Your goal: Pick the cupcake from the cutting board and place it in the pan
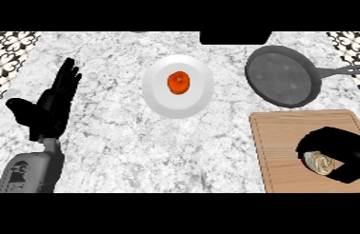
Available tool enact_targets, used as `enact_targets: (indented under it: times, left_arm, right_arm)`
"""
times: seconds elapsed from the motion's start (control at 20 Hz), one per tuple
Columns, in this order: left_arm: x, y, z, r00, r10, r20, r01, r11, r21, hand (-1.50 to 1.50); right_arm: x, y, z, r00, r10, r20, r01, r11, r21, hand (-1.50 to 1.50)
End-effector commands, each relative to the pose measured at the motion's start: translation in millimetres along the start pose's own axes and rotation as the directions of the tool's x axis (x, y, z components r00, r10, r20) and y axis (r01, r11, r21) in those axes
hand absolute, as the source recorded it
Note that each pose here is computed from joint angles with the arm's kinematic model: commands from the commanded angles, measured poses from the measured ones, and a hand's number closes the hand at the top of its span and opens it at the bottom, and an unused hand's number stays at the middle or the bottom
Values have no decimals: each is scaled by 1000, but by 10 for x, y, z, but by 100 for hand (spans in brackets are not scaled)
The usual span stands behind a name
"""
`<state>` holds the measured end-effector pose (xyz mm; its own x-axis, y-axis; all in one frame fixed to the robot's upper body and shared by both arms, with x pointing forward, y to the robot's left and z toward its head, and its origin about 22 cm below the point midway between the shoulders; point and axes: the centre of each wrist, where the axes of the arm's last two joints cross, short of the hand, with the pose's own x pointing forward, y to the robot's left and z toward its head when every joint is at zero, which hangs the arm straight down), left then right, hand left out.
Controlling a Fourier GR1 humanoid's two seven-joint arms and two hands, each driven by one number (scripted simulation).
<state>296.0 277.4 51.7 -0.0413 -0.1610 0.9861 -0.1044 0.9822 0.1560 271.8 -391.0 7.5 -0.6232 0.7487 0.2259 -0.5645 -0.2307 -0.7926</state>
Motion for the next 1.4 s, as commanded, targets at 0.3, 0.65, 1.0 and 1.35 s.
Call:
enact_targets:
  times: [0.3,0.65,1.0,1.35]
  left_arm:
    - [-5,-57,100,1000,1,8,-1,1000,2,0]
    - [-43,-86,59,1000,-9,-22,10,1000,21,0]
    - [-97,-8,119,1000,-14,-7,14,999,32,0]
    - [-20,88,-33,1000,5,-17,-5,1000,12,0]
  right_arm:
    - [228,163,-158,1000,6,12,-6,1000,-7,150]
    - [1649,-25,-1099,986,-138,-89,123,979,-160,150]
    - [2187,-556,-708,982,-145,-121,41,790,-611,150]
    - [2429,-930,-216,962,-255,-98,84,618,-782,150]
